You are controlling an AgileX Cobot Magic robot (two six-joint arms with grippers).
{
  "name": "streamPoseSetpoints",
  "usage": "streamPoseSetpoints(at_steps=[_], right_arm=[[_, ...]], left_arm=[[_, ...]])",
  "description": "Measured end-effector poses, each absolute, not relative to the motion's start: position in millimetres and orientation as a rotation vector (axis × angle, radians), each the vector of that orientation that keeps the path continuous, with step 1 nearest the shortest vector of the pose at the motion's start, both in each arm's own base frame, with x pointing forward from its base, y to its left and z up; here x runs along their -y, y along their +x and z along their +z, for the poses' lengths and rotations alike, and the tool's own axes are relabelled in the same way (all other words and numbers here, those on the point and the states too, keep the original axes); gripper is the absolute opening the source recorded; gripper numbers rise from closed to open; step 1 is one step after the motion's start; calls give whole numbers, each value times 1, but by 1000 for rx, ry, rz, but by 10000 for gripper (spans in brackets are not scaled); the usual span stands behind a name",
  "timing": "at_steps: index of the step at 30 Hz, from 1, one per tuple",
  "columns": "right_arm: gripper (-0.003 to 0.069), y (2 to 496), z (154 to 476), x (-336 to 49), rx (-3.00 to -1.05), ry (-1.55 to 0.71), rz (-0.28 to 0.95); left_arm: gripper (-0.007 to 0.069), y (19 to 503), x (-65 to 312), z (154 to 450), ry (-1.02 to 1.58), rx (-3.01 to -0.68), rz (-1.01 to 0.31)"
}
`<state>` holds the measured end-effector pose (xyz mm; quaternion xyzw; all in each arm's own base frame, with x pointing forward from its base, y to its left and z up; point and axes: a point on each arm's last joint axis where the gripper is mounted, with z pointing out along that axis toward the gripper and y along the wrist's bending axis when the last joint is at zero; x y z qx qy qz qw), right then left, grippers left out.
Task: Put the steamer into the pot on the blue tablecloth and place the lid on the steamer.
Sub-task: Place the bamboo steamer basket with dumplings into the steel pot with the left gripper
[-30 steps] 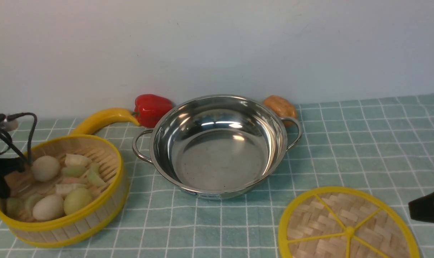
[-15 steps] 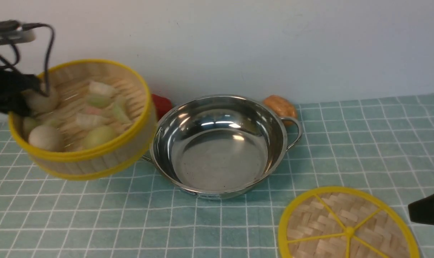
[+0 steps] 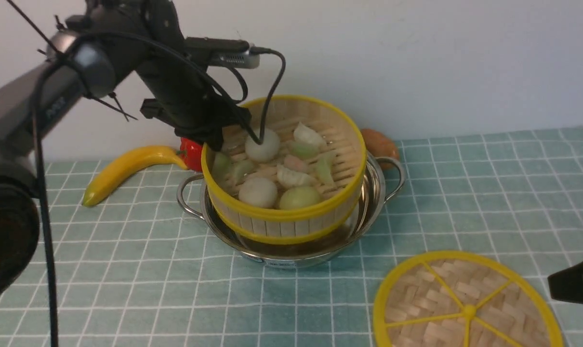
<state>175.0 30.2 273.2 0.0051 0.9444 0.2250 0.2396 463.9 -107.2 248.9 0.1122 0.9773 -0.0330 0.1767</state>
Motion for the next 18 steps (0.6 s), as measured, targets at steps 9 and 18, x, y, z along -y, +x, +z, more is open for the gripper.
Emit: streamPoseSetpoints(at_steps=[9, 18], right_arm=[[242, 175, 273, -30, -2586, 14, 616], [242, 175, 273, -30, -2587, 13, 617]], left_arm=[[39, 479, 111, 202, 312, -2815, -94], [43, 484, 112, 188, 331, -2811, -93]])
